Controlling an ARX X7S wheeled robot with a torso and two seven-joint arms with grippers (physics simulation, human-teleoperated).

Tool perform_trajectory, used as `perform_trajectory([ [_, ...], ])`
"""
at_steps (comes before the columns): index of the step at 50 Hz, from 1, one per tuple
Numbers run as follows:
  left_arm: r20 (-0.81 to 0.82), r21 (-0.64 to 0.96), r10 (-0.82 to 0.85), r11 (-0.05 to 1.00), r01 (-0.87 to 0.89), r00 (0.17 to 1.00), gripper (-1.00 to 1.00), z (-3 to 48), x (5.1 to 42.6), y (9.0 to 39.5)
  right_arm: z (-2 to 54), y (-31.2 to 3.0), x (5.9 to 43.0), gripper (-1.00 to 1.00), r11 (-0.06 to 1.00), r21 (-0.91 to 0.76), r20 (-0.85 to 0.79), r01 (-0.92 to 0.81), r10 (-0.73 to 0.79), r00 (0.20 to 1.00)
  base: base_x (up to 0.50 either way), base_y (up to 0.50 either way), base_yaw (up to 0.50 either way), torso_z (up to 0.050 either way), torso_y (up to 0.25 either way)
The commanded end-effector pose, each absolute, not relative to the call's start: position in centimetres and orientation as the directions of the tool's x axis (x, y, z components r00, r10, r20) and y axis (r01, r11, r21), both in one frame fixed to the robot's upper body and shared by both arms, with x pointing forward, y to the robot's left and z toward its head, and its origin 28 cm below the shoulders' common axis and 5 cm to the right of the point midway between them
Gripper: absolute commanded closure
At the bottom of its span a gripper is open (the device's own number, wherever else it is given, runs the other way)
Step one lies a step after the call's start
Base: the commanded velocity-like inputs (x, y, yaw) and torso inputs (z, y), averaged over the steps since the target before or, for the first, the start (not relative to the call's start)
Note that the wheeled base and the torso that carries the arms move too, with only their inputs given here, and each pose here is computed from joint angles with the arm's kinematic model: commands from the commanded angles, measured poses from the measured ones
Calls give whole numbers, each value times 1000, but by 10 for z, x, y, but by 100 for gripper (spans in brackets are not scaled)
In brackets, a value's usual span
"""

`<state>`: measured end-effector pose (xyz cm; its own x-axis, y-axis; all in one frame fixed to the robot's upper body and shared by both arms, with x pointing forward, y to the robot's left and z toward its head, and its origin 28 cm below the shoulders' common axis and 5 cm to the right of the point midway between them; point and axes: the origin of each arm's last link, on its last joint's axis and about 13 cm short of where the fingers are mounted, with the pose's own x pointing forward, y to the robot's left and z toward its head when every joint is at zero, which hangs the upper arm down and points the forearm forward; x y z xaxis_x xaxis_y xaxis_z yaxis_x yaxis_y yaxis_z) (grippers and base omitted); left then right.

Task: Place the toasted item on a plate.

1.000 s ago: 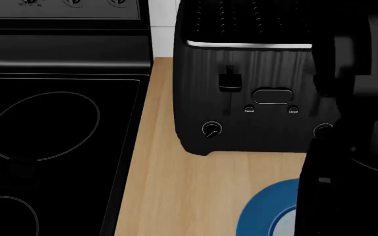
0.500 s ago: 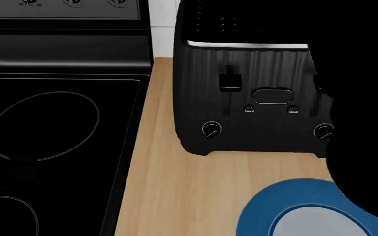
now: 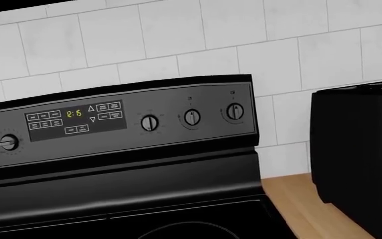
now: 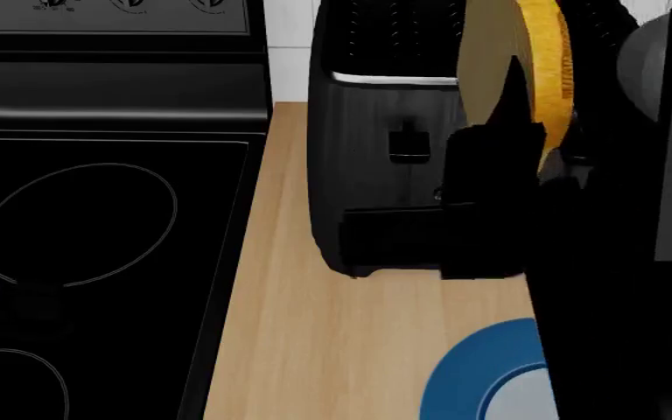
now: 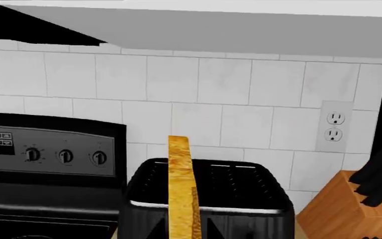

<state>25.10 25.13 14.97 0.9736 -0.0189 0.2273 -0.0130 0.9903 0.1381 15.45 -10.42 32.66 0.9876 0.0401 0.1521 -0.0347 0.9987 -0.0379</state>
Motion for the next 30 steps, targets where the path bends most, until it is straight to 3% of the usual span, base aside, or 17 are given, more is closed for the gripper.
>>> perform_trajectory([
  [1,225,137,-20,990,-11,974,-100,147,251,251,296,-100,136,100,999,-3,83,-34,34,996,0,0,0,0,0],
  [30,224,138,-32,990,0,974,-100,147,253,250,264,-129,103,100,978,193,-14,80,-79,997,0,0,0,0,0],
])
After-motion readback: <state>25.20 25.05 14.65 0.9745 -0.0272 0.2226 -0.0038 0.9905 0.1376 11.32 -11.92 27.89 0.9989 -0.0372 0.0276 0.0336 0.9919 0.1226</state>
